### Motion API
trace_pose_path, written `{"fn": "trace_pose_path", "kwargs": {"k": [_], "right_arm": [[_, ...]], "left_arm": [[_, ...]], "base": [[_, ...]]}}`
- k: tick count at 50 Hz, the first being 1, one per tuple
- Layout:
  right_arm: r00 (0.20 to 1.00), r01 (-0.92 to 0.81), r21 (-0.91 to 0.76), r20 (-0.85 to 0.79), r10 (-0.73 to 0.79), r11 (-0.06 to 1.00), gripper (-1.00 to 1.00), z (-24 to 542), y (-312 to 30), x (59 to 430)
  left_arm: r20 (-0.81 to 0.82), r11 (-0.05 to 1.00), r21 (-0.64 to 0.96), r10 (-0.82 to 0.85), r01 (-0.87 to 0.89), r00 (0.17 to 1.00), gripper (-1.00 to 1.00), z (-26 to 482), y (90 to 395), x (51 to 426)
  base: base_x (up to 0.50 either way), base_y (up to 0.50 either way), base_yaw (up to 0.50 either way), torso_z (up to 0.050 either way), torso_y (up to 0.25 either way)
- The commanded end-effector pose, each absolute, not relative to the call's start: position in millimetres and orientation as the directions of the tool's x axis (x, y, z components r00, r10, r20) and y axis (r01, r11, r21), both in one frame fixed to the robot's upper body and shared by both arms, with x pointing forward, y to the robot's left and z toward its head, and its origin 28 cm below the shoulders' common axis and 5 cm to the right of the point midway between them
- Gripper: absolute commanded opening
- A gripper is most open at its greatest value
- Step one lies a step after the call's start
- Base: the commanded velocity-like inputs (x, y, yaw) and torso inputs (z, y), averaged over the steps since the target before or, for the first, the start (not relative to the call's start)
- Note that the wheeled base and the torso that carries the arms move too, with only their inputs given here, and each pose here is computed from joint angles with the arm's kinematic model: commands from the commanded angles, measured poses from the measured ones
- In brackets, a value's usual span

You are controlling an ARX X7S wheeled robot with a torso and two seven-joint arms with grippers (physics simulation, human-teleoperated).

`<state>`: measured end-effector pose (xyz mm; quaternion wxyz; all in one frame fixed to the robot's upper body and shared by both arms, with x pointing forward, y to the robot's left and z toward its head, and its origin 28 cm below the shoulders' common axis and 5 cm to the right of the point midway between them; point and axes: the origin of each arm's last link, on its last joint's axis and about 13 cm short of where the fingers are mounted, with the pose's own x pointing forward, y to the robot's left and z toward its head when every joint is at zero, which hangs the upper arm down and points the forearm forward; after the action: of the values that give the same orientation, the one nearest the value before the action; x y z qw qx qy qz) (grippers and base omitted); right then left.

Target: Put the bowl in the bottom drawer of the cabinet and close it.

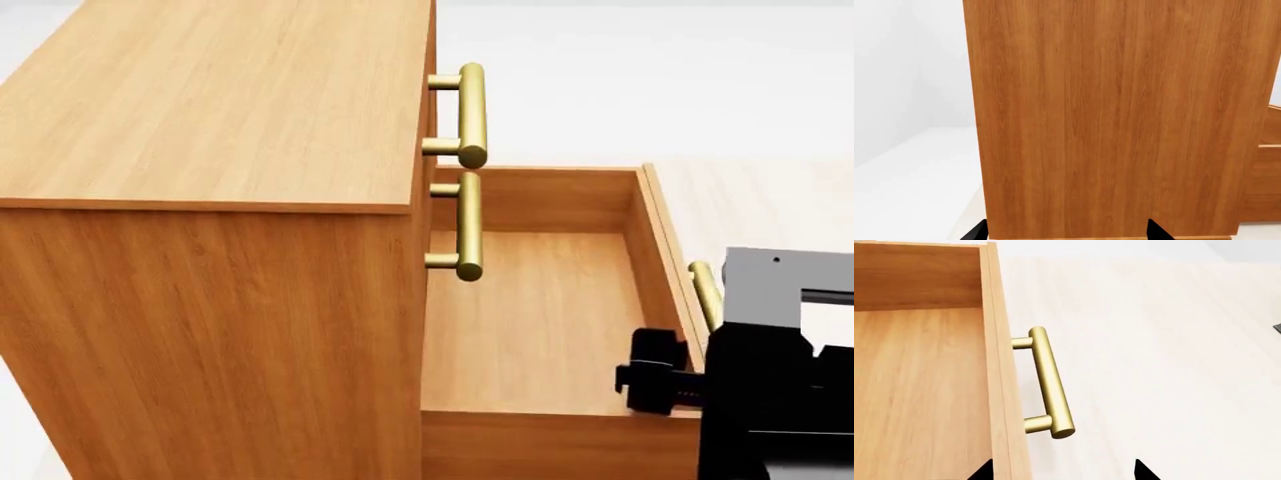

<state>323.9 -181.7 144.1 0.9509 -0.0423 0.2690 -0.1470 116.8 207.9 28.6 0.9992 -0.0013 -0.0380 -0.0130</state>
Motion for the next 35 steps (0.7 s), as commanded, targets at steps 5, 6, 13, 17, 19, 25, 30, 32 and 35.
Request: {"fn": "trace_pose_path", "kwargs": {"k": [5,6,13,17,19,25,30,32,35], "right_arm": [[0.896,0.227,-0.083,-0.374,-0.242,0.970,1.00,158.3,-187.0,309.5],[0.903,0.222,-0.083,-0.358,-0.237,0.971,1.00,161.4,-186.5,307.6],[0.924,0.222,-0.101,-0.297,-0.242,0.970,1.00,171.4,-186.9,303.0],[0.929,0.233,-0.099,-0.272,-0.252,0.967,1.00,176.0,-188.8,301.5],[0.930,0.240,-0.103,-0.260,-0.259,0.965,1.00,179.3,-189.1,300.7],[0.928,0.270,-0.121,-0.233,-0.292,0.955,1.00,183.4,-192.8,298.6],[0.919,0.313,-0.135,-0.205,-0.336,0.940,1.00,186.9,-198.3,297.5],[0.917,0.327,-0.137,-0.194,-0.349,0.935,1.00,188.1,-200.2,296.6],[0.906,0.362,-0.144,-0.181,-0.384,0.921,1.00,189.3,-204.0,295.2]], "left_arm": [[0.076,1.000,-0.001,-0.026,0.026,0.997,1.00,28.5,208.1,117.1],[0.075,1.000,-0.001,-0.026,0.026,0.997,1.00,28.4,208.1,117.1],[0.075,1.000,-0.001,-0.026,0.026,0.997,1.00,27.7,208.3,117.4],[0.074,1.000,-0.001,-0.026,0.026,0.997,1.00,27.6,208.4,117.6],[0.074,1.000,0.000,-0.026,0.026,0.997,1.00,28.4,208.3,117.4],[0.103,0.999,-0.044,-0.020,0.025,0.994,1.00,31.6,208.5,116.2],[0.085,1.000,0.012,-0.013,0.012,0.996,1.00,30.7,208.2,117.3],[0.093,0.999,-0.037,-0.020,0.023,0.995,1.00,32.2,209.0,116.3],[0.100,0.999,-0.008,-0.033,0.034,0.994,1.00,31.7,207.8,115.7]], "base": [[0.00,0.00,0.00,0.000,0.000],[0.00,0.00,0.00,0.000,0.000],[0.00,0.00,0.00,0.000,0.000],[0.00,0.00,0.00,0.000,0.000],[0.00,0.00,0.00,0.000,0.000],[0.00,0.00,0.00,0.000,0.000],[0.00,0.00,0.00,0.000,0.000],[0.00,0.00,0.00,0.000,0.000],[0.00,0.00,0.00,0.000,0.000]]}}
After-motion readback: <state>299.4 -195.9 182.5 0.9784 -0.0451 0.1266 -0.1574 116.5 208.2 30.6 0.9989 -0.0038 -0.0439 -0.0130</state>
